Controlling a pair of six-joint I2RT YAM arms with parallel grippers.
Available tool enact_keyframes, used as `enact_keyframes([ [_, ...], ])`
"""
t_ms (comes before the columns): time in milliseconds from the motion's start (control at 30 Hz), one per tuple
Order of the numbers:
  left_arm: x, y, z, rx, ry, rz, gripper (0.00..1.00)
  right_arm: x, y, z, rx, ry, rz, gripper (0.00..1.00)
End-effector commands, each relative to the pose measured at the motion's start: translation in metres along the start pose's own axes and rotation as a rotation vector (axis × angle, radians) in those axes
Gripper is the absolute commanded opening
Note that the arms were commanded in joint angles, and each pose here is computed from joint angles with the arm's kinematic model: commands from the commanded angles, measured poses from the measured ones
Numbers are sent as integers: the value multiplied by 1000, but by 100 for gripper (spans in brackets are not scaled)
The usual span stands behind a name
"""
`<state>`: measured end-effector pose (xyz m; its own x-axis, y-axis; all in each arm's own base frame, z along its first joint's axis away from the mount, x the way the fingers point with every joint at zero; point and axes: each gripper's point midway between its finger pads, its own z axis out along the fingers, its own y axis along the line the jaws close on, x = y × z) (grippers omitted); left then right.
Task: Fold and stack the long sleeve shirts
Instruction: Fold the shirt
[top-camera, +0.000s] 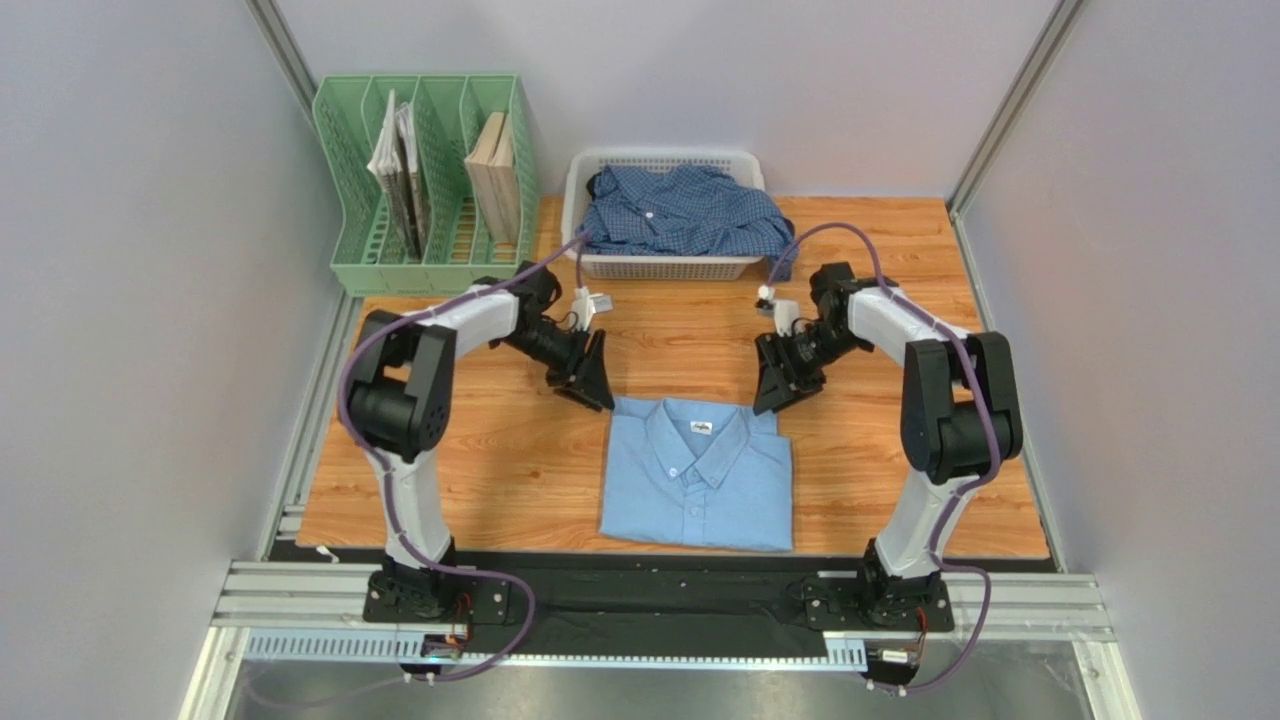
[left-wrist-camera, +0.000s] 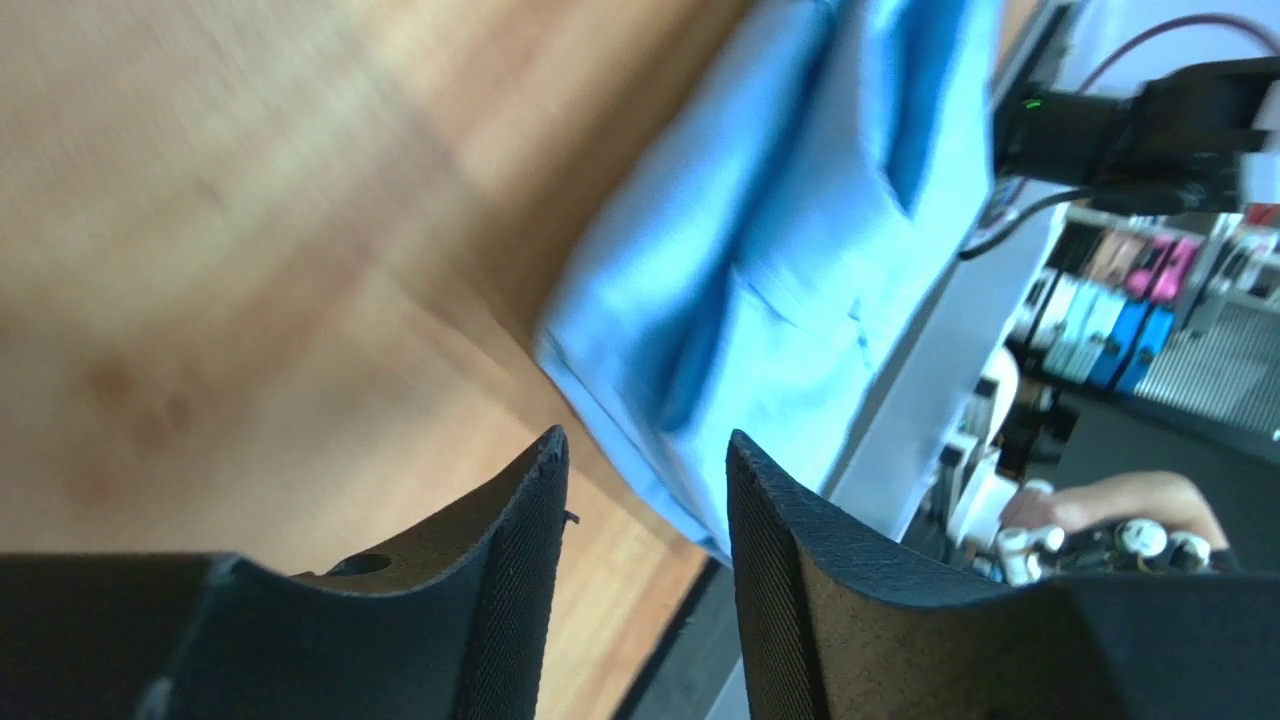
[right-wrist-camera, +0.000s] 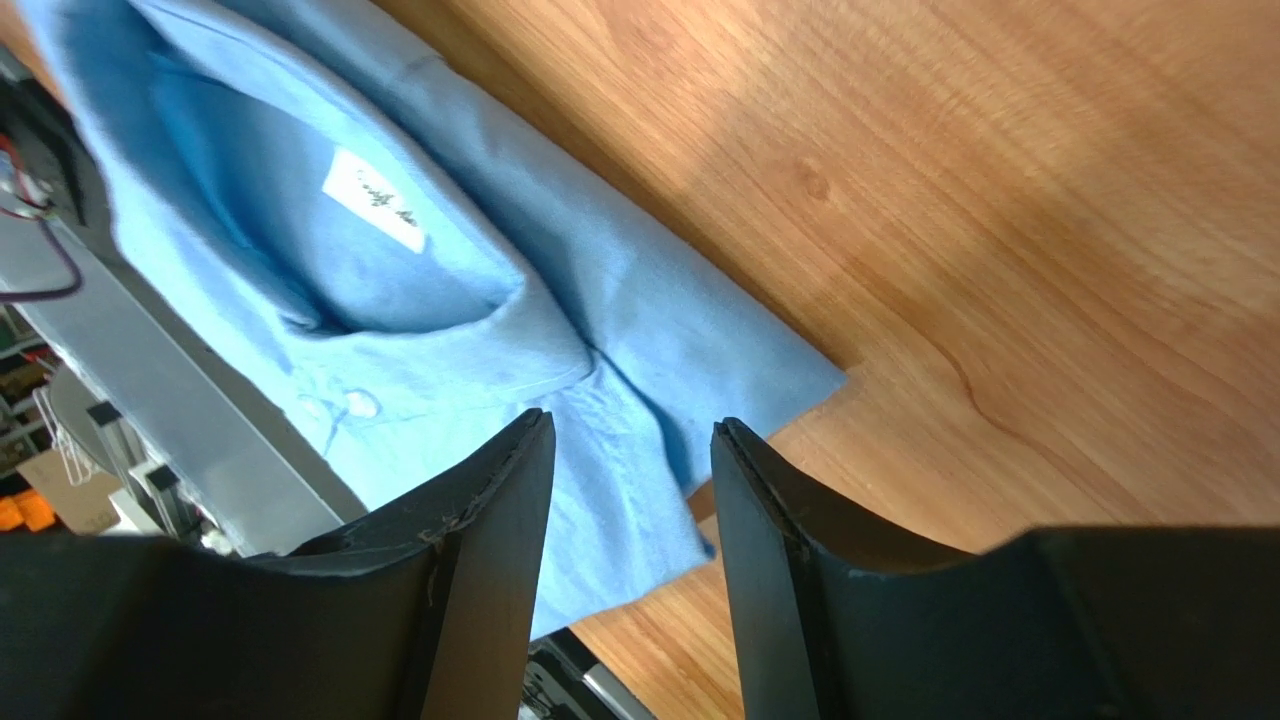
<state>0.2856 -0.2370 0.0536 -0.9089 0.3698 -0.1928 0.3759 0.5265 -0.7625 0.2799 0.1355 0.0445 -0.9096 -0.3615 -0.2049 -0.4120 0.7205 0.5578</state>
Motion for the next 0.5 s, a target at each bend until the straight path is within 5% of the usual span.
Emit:
enact_keyframes([
  [0, -4, -44, -34, 64, -160, 78, 51, -33, 37, -35, -77, -147, -43, 51],
  [467, 16, -34, -5, -7, -50, 109, 57, 12, -9, -23, 108, 81, -84, 61],
])
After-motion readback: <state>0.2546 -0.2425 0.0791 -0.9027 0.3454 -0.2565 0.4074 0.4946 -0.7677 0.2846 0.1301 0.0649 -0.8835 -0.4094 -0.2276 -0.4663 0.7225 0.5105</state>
